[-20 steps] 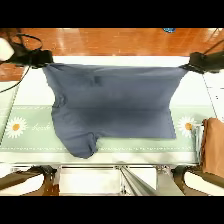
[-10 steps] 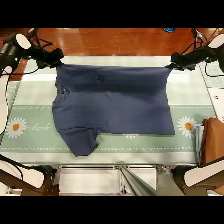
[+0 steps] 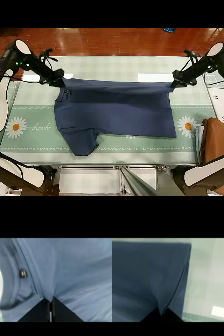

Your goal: Fold the shirts.

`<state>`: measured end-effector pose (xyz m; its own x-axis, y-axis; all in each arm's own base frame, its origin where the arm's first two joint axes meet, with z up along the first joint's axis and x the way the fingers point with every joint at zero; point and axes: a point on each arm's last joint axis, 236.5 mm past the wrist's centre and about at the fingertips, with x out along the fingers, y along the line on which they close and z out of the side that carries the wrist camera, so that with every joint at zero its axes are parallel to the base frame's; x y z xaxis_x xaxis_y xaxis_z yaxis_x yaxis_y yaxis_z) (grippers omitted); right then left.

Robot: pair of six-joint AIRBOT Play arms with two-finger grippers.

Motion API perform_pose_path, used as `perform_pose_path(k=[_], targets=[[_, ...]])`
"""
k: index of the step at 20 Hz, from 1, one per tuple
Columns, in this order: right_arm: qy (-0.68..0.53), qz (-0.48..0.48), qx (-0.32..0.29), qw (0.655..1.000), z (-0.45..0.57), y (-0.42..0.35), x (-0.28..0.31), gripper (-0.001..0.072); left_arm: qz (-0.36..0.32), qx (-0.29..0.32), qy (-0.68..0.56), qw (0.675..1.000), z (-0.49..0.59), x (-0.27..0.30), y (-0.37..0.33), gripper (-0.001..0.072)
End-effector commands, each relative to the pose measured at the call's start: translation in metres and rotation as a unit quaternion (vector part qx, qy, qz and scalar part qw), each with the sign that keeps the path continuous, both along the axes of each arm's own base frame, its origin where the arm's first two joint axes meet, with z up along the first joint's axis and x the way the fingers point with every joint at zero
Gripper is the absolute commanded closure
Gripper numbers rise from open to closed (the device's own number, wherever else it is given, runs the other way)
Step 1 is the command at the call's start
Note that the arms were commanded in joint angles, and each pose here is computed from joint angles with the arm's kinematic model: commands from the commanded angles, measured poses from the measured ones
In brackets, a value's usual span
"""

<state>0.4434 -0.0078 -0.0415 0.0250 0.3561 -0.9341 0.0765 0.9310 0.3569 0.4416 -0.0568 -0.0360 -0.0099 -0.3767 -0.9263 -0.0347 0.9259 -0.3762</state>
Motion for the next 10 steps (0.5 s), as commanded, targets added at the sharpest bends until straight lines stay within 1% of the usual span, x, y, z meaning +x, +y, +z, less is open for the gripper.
perform_pose_path(k=[1, 6, 7, 8, 9, 10], targets=[[0.042, 0.003, 0.006, 0.999, -0.023, 0.003, -0.023, 0.0687, -0.023, -0.008, 0.041, 0.999, -0.02, -0.025, -0.003, 0.0692], [0.064, -0.004, 0.014, 0.998, -0.036, 0.007, -0.035, 0.0686, -0.029, -0.014, 0.084, 0.996, -0.024, -0.046, 0.001, 0.0692], [0.073, -0.015, 0.015, 0.997, -0.035, 0.009, -0.037, 0.0628, -0.029, -0.016, 0.097, 0.995, -0.023, -0.052, 0.001, 0.067], [0.084, -0.019, 0.016, 0.996, -0.033, 0.009, -0.042, 0.0379, -0.033, -0.018, 0.112, 0.993, -0.021, -0.059, 0.002, 0.0523], [0.088, -0.015, 0.016, 0.996, -0.028, 0.009, -0.046, 0.03, -0.039, -0.015, 0.128, 0.991, -0.018, -0.067, 0.004, 0.0282], [0.082, -0.015, 0.008, 0.996, -0.02, 0.005, -0.047, 0.0299, -0.031, 0.0, 0.139, 0.99, -0.016, -0.072, 0.01, 0.02]])
